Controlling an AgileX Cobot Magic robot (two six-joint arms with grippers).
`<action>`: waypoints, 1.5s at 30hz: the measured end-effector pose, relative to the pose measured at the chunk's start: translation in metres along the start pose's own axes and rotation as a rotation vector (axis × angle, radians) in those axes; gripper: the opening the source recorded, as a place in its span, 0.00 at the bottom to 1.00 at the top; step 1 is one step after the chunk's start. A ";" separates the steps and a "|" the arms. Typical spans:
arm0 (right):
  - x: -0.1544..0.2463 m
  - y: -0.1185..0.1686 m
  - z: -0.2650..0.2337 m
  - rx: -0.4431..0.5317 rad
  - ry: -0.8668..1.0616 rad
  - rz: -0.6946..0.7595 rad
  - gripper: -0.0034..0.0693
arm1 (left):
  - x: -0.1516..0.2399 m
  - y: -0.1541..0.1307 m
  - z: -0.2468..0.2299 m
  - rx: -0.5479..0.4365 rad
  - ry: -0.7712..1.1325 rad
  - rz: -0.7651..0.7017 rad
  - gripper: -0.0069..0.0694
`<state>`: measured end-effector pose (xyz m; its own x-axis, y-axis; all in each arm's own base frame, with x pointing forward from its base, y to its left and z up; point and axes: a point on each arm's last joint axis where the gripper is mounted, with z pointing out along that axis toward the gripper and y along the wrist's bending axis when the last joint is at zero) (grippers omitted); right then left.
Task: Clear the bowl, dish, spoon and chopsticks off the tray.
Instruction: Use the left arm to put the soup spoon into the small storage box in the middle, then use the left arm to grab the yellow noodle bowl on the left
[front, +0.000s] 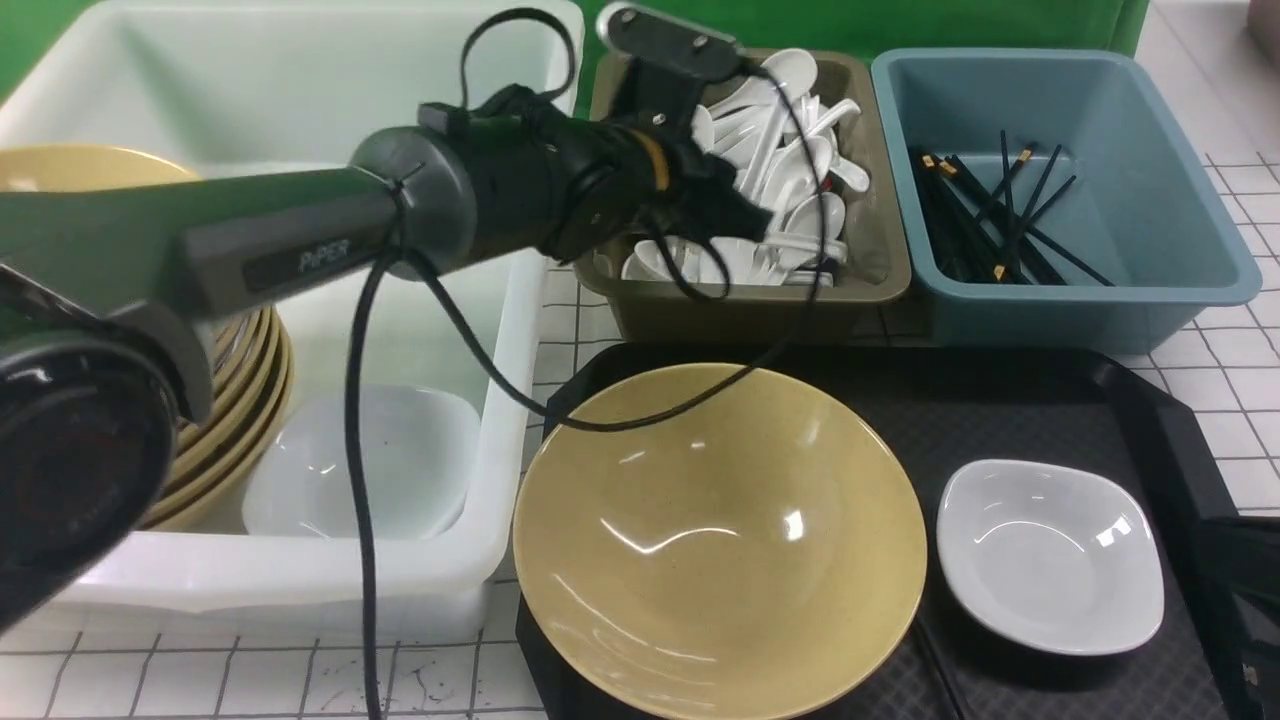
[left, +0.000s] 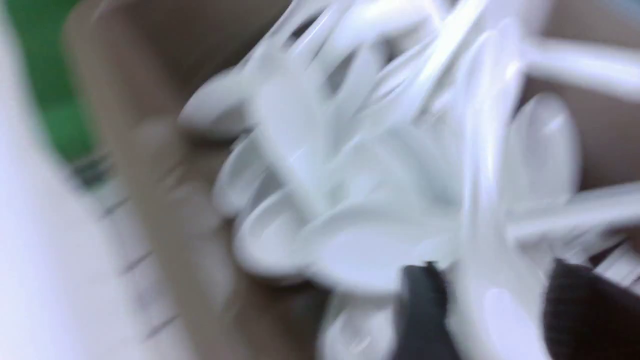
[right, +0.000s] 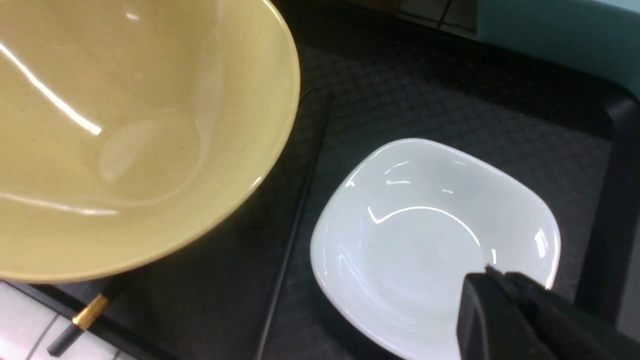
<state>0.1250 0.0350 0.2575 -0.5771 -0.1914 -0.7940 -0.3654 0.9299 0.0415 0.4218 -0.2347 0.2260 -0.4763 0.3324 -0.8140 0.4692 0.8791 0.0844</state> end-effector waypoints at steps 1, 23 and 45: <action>0.000 0.000 0.000 0.000 0.000 0.000 0.11 | -0.001 0.003 -0.005 -0.018 0.037 0.005 0.58; 0.000 0.000 0.000 -0.002 0.000 0.002 0.12 | 0.034 -0.067 -0.037 0.215 0.654 0.606 0.69; 0.003 0.003 0.000 -0.031 0.028 0.018 0.14 | -0.067 -0.030 -0.201 0.251 0.221 0.433 0.10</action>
<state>0.1224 0.0373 0.2557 -0.6040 -0.1839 -0.7755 -0.3772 0.9231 0.0749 0.2904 -0.2146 0.3930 -0.3325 0.7331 -0.5933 0.8073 0.5465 0.2229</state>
